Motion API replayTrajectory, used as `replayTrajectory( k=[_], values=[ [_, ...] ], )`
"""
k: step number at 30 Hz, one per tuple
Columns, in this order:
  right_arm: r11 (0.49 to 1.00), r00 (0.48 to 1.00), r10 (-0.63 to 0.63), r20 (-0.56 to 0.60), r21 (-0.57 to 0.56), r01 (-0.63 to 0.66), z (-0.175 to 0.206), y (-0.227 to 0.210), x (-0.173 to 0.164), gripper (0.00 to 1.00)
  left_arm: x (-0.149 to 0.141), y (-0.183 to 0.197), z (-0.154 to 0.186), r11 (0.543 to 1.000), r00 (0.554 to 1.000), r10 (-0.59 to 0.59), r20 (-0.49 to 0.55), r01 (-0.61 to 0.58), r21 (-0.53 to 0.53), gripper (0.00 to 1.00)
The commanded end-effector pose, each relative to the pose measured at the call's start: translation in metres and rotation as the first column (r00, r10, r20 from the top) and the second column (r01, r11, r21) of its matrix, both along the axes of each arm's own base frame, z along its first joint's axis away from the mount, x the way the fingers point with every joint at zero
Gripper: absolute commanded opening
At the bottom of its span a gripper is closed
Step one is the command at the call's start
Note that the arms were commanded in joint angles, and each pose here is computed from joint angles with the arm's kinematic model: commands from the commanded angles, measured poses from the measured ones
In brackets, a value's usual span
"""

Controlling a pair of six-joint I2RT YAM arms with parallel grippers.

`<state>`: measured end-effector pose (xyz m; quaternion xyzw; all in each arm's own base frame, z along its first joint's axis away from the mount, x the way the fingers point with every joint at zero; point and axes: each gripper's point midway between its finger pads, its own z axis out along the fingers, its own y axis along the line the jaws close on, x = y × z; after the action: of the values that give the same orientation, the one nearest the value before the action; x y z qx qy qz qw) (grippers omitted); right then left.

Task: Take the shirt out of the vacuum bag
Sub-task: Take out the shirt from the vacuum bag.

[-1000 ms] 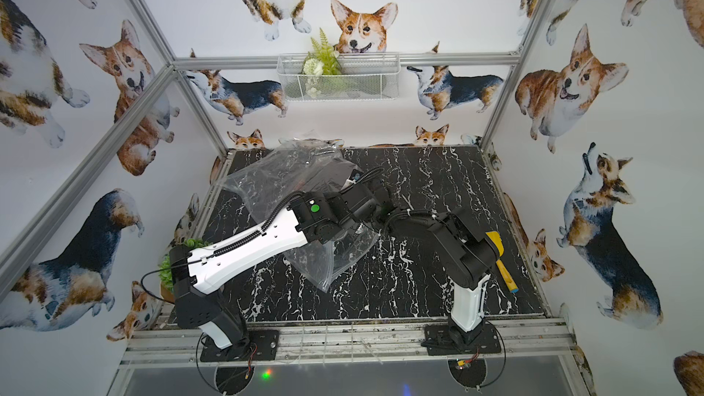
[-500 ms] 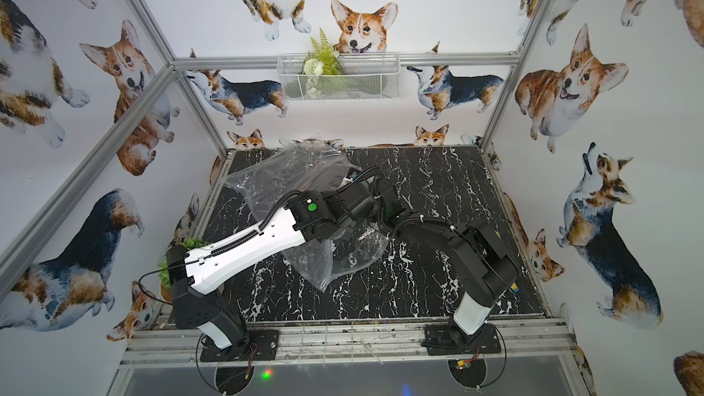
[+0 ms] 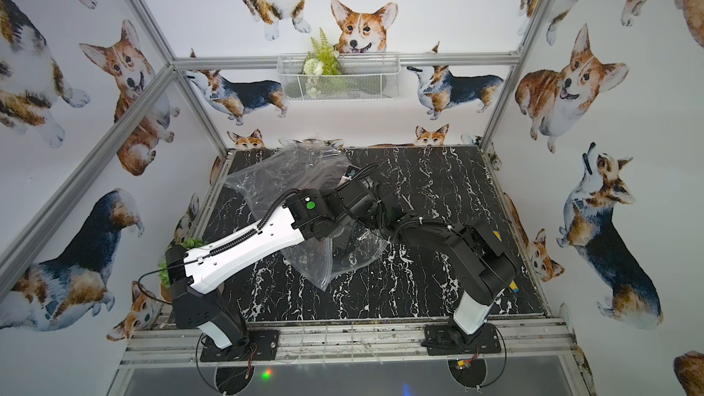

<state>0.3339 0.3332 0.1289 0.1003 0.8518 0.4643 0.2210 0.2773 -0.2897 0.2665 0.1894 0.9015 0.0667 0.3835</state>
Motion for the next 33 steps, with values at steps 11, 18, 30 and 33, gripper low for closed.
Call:
replayTrajectory(
  k=[11,18,30,33],
  values=[
    [0.999,1.000,0.001,0.025,-0.032,-0.001,0.004,-0.018,-0.016,0.49,0.001,0.007,0.001,1.000,1.000,0.013,-0.006,-0.013,0.010,0.00],
    [0.998,0.999,0.041,-0.008,-0.044,-0.041,-0.005,-0.002,-0.008,0.49,0.000,0.009,-0.001,1.000,1.000,0.017,-0.015,-0.016,0.016,0.00],
    [0.999,1.000,0.006,-0.024,-0.044,-0.007,-0.022,0.001,0.011,0.49,0.000,0.012,-0.005,1.000,1.000,0.020,-0.024,-0.020,0.013,0.00],
    [0.999,1.000,0.008,-0.004,-0.042,-0.008,-0.011,0.005,0.018,0.46,0.000,0.013,-0.005,1.000,1.000,0.021,-0.022,-0.021,0.015,0.00]
  ],
)
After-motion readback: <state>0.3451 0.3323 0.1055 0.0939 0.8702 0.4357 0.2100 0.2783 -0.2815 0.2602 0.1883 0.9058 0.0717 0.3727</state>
